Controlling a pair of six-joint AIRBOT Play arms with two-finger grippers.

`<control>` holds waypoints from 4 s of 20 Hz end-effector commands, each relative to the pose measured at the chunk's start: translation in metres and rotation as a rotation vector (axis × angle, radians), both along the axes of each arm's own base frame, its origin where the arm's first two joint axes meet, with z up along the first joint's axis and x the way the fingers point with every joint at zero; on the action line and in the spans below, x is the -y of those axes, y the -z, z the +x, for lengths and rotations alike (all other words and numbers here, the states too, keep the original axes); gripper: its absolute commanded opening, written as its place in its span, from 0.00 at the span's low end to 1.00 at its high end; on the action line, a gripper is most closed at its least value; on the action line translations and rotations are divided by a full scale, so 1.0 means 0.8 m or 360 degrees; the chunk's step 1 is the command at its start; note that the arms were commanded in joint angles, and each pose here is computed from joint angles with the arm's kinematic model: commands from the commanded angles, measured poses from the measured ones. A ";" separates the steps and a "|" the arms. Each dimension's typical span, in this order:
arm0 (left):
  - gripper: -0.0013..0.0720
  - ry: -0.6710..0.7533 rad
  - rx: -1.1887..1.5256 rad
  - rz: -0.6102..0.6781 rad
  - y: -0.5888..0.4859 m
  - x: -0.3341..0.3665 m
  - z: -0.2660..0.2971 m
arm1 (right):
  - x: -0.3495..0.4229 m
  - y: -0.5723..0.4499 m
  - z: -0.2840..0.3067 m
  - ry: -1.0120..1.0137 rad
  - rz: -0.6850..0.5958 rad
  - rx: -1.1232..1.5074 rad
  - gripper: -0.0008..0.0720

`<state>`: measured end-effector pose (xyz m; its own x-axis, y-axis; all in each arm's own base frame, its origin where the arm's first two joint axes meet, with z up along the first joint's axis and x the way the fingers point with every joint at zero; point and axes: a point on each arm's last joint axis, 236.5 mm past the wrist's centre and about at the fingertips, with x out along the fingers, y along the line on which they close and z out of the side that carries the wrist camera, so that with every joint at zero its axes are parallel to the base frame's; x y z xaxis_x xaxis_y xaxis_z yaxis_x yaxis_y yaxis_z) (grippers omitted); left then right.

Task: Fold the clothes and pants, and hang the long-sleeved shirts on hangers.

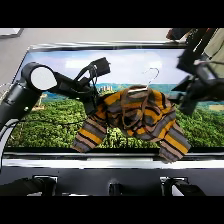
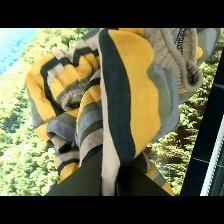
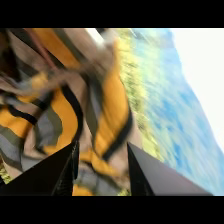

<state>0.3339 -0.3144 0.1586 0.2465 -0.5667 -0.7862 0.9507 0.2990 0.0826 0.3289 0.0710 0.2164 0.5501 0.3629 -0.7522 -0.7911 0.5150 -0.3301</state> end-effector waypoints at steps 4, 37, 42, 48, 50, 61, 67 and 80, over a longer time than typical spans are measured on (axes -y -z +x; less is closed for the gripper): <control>0.05 0.0012 0.0144 -0.0057 -0.045 -0.011 -0.011 | 0.086 -0.021 0.003 0.0358 0.0197 0.0081 0.59; 0.19 0.0012 0.0170 -0.0079 -0.057 -0.013 -0.016 | 0.014 0.080 0.046 -0.0251 0.0415 -0.0261 0.05; 0.79 -0.0181 0.0091 -0.0179 -0.064 -0.010 -0.006 | 0.034 0.038 0.004 -0.0128 0.0172 -0.0141 0.04; 0.83 -0.0868 0.0005 -0.0432 -0.086 -0.034 0.053 | 0.073 -0.015 -0.049 0.0177 -0.0109 0.0058 0.04; 0.83 -0.1086 -0.0033 -0.0560 -0.097 -0.042 0.070 | 0.079 -0.034 -0.057 0.0343 -0.0068 0.0116 0.04; 0.83 -0.1321 -0.0122 -0.0782 -0.117 -0.046 0.083 | 0.204 -0.032 -0.106 0.2107 0.0513 -0.0062 0.04; 0.83 -0.1321 -0.0121 -0.0782 -0.117 -0.046 0.084 | 0.331 -0.114 -0.194 0.2798 0.0106 0.0428 0.04; 0.83 -0.1321 -0.0123 -0.0777 -0.115 -0.045 0.084 | 0.436 -0.185 -0.150 0.3326 -0.0030 0.0867 0.04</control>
